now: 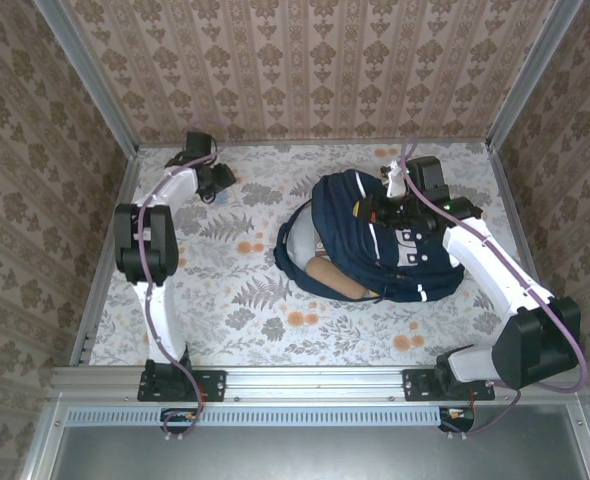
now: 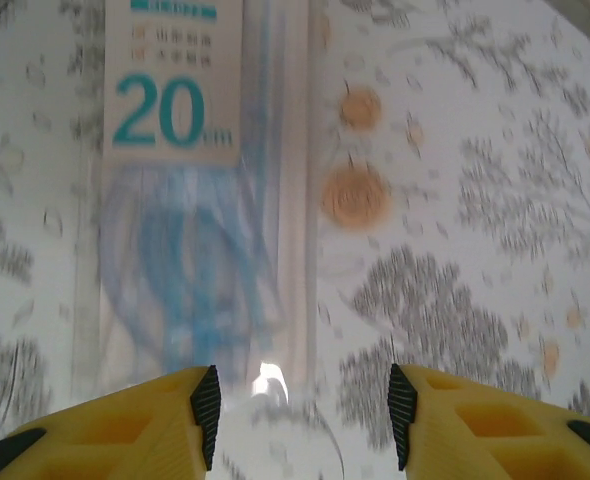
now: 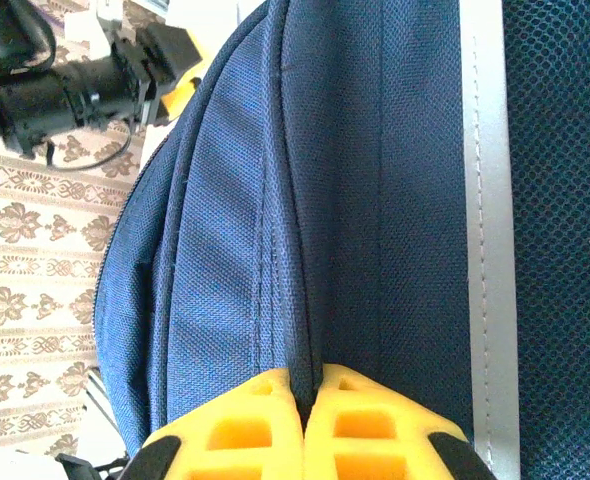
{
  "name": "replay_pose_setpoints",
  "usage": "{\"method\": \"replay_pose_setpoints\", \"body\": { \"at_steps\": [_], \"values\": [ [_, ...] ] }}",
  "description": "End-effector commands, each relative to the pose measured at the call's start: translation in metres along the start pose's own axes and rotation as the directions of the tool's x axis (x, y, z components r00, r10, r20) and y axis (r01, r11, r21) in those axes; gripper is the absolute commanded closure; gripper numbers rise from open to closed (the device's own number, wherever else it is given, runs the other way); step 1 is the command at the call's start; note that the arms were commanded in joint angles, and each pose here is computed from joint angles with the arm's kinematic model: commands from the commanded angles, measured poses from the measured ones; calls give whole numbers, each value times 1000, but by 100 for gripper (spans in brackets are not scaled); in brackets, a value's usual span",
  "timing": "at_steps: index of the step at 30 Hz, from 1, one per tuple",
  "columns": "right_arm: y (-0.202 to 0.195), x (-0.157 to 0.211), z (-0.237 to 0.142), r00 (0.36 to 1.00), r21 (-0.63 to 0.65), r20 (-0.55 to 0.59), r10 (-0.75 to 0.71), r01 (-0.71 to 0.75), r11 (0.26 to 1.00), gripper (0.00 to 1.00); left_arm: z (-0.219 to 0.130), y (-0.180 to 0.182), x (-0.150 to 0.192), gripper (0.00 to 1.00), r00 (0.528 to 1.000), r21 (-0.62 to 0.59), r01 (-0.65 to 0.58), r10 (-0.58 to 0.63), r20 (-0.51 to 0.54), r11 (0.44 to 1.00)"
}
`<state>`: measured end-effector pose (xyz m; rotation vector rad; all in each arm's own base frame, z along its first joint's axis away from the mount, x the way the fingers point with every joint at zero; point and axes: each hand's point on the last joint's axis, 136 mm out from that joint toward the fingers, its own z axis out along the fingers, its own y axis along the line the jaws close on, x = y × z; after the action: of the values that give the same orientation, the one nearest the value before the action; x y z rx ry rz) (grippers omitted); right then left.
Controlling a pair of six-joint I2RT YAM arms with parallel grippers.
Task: Pack the student bag
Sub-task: Move the pencil pouch to the middle-left of the table.
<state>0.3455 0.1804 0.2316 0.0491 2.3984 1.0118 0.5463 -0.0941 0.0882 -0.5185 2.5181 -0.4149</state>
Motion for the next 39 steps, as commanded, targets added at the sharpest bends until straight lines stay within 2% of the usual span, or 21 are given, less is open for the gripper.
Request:
{"method": "replay_pose_setpoints", "body": {
  "at_steps": [1,4,7,12,19,28,32,35,39],
  "values": [
    [24,-2,-13,1000,-81,27,-15,18,997,99,14,-14,-19,49,1000,57,-2,2,-8,998],
    [23,0,-12,1000,-78,22,-12,14,997,99,32,-5,-22,49,997,37,25,-23,-69,999],
    [23,-1,-13,1000,-79,22,-16,17,997,99,48,13,-8,50,988,7,63,-61,-141,998],
    [22,-1,-8,1000,-84,16,-14,16,996,99,44,27,25,50,975,-13,91,-92,-204,996],
    [25,-7,1,1000,-105,12,-16,17,994,99,6,32,92,51,956,6,170,-164,-244,985],
    [30,-10,16,1000,-117,-6,-27,26,993,99,-56,31,216,50,944,-59,139,-150,-293,989],
    [33,-7,20,999,-123,-12,-33,31,992,99,-88,23,256,50,954,-77,89,-107,-279,993],
    [32,-5,21,999,-121,-14,-34,32,992,98,-107,15,257,48,965,-55,42,-55,-256,998],
    [34,-4,21,999,-125,-14,-36,34,992,98,-119,15,229,48,976,-46,-58,46,-213,997]
  ]
}}
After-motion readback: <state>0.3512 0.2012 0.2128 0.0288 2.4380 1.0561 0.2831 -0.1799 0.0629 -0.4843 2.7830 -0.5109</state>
